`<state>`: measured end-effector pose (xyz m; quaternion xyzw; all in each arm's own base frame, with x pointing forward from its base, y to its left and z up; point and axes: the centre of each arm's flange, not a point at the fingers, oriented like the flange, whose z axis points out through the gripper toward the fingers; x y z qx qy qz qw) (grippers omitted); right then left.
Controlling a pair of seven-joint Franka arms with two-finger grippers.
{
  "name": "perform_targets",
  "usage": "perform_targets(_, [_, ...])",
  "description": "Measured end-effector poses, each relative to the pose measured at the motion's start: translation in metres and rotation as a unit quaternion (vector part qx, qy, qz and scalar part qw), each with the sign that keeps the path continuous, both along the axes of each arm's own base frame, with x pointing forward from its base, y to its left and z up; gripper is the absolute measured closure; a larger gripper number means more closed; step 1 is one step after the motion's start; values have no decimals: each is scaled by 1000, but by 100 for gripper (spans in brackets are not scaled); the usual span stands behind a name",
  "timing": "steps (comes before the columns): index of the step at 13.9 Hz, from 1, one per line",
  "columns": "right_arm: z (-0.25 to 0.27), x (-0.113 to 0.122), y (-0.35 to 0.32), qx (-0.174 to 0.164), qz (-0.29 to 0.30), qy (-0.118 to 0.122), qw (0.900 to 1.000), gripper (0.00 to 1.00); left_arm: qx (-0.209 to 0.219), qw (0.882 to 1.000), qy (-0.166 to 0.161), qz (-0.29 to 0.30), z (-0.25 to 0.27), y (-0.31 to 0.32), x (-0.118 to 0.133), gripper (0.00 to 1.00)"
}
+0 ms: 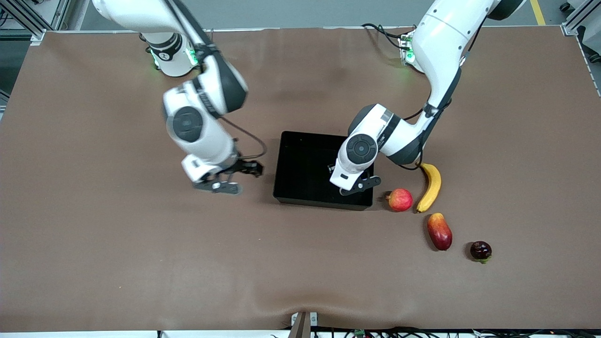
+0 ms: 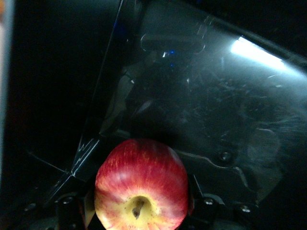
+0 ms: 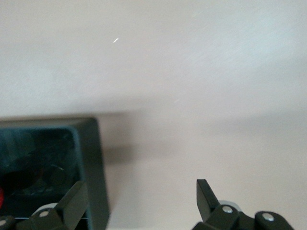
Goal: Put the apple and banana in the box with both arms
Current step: 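Open the left gripper over the box while the right gripper withdraws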
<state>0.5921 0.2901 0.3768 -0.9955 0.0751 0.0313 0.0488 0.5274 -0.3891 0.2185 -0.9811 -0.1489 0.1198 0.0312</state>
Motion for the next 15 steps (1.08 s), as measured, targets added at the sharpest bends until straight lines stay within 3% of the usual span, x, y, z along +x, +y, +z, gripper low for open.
perform_targets(5, [29,29,-112,4,36,1,999,0,4,1000,7,4,-12,6,1,26])
perform_targets(7, [41,34,-155,-6,49,-3,999,0,3,1000,-2,1,-7,6,6,22])
perform_targets(8, [47,35,-177,-9,57,-5,998,0,-2,1000,-14,0,2,5,11,14])
perform_targets(10, [62,31,-216,-10,71,3,997,0,-19,999,-49,3,46,2,25,0])
perform_targets(13, [93,16,-260,-6,57,18,998,0,-28,996,-90,7,135,40,48,0])
perform_targets(15, [120,0,-277,-3,47,26,999,0,-21,996,-90,-3,172,94,64,0])
